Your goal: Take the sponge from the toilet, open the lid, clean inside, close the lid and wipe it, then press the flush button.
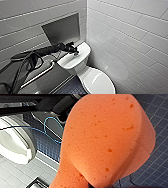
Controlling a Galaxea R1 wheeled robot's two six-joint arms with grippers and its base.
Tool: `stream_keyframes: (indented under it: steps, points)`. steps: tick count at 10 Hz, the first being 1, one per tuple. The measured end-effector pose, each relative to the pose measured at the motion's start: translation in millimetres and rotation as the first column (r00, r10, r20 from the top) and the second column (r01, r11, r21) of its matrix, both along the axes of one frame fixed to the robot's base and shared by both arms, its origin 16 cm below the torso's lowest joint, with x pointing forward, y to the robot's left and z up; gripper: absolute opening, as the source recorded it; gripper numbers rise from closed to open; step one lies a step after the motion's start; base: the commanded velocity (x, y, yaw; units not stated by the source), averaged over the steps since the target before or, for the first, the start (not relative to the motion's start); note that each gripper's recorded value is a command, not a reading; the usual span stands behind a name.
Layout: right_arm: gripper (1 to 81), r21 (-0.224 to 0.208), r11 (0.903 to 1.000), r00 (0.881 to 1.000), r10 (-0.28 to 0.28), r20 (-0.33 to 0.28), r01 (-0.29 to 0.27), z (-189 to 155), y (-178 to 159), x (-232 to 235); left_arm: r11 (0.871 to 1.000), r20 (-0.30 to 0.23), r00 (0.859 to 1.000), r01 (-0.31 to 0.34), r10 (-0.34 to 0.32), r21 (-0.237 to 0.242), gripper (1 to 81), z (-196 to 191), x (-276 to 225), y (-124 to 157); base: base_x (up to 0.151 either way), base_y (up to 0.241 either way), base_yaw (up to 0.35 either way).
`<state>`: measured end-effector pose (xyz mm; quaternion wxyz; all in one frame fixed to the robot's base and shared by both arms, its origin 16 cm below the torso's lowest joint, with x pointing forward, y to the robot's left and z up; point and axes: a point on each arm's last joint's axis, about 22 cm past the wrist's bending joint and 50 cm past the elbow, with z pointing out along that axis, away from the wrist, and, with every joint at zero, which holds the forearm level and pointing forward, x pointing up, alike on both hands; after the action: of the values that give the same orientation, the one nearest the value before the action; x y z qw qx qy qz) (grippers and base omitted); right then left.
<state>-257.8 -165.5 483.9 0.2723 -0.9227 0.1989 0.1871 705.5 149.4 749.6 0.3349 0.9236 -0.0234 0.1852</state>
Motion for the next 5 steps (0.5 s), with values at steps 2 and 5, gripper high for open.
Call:
stream_keyframes:
  steps: [2,5]
  points:
    - [1.0,-0.006,1.0,1.0,0.003,-0.001,-0.003,-0.7,-3.8,-0.2,0.999,-0.022,0.999,0.047,-0.048,-0.028,1.0,-1.3,-30.3,4.3,0.0,0.0,0.0]
    - [1.0,-0.012,0.9999,1.0,0.007,0.007,-0.007,-2.6,-7.1,2.1,0.989,-0.121,0.984,0.124,-0.134,-0.082,1.0,-31.5,-124.4,13.2,0.0,0.0,0.0]
